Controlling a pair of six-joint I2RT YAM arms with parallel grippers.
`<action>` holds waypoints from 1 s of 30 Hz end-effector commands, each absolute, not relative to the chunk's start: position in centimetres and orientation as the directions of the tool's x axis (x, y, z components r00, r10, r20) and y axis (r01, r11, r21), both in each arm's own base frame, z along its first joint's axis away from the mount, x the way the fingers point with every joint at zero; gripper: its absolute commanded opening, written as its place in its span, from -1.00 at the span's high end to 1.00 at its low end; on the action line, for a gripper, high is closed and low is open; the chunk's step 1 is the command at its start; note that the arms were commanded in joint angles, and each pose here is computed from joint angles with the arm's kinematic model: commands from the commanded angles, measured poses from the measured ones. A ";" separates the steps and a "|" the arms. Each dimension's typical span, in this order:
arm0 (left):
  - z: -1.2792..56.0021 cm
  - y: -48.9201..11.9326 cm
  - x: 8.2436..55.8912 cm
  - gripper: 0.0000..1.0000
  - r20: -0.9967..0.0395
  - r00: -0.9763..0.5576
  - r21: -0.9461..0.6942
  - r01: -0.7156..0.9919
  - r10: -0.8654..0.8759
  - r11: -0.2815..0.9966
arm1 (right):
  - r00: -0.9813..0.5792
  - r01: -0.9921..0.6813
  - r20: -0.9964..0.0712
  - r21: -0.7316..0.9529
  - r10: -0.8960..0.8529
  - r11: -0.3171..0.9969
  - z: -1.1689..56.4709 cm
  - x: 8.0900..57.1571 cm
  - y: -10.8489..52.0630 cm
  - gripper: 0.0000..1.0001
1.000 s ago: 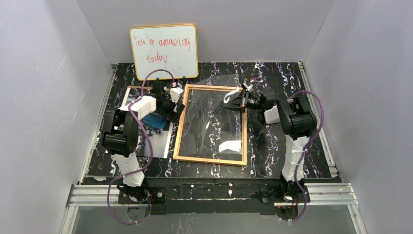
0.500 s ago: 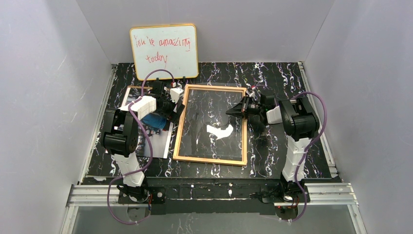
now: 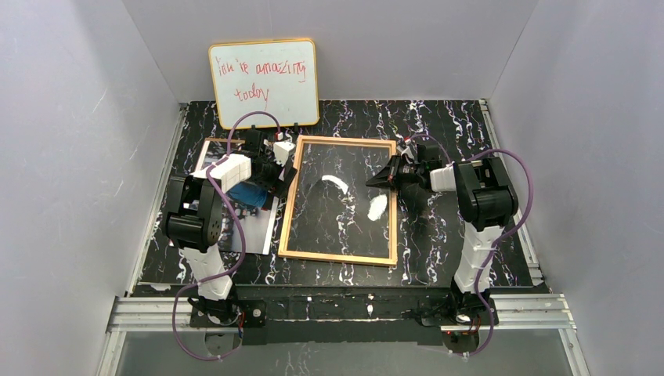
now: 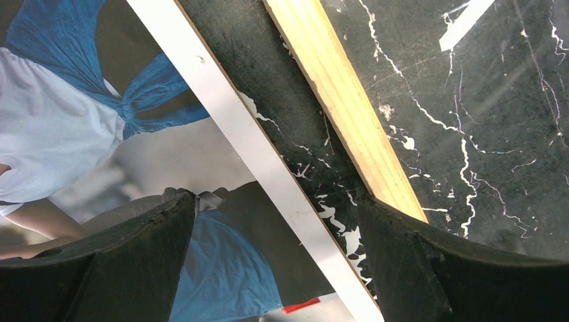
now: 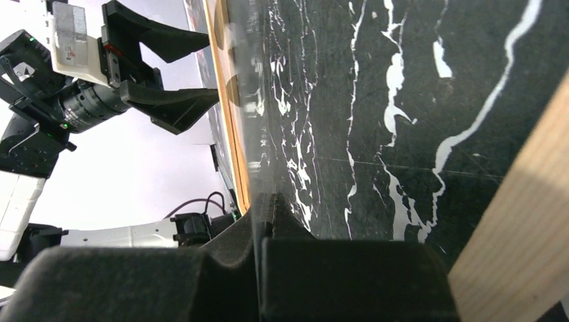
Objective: Put the photo into the frame
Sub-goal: Place the photo frame item in the photo frame.
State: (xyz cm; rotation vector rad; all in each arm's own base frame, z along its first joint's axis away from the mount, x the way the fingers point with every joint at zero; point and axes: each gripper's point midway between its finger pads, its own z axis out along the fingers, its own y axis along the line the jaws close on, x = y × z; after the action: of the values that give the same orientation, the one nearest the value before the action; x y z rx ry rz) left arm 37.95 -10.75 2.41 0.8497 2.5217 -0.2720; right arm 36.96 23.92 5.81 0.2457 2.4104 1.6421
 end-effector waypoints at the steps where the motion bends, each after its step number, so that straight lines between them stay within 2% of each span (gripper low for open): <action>1: 0.1 -10.7 33.9 -0.79 -0.374 -0.761 -0.134 0.610 0.530 0.781 | -0.951 -0.046 -0.164 0.913 0.261 0.405 7.7 38.2 23.9 0.97; 11: -0.1 -10.8 33.9 -0.79 -0.370 -0.764 -0.141 0.609 0.529 0.781 | -0.950 -0.040 -0.153 0.923 0.270 0.383 7.8 38.1 24.0 0.97; 22: -0.5 -10.7 33.7 -0.78 -0.361 -0.766 -0.144 0.610 0.533 0.779 | -0.920 -0.193 -0.280 0.932 0.274 0.306 11.1 37.9 24.6 0.97; 30: -0.5 -10.8 33.7 -0.78 -0.361 -0.766 -0.149 0.610 0.532 0.778 | -0.920 -0.168 -0.259 0.939 0.294 0.300 10.6 38.2 24.7 0.97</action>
State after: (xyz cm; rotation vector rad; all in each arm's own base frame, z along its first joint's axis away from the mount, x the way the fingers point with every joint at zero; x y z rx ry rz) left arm 37.93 -10.74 2.36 0.8574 2.5177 -0.2713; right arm 37.23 24.46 8.40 0.1747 2.2963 1.6615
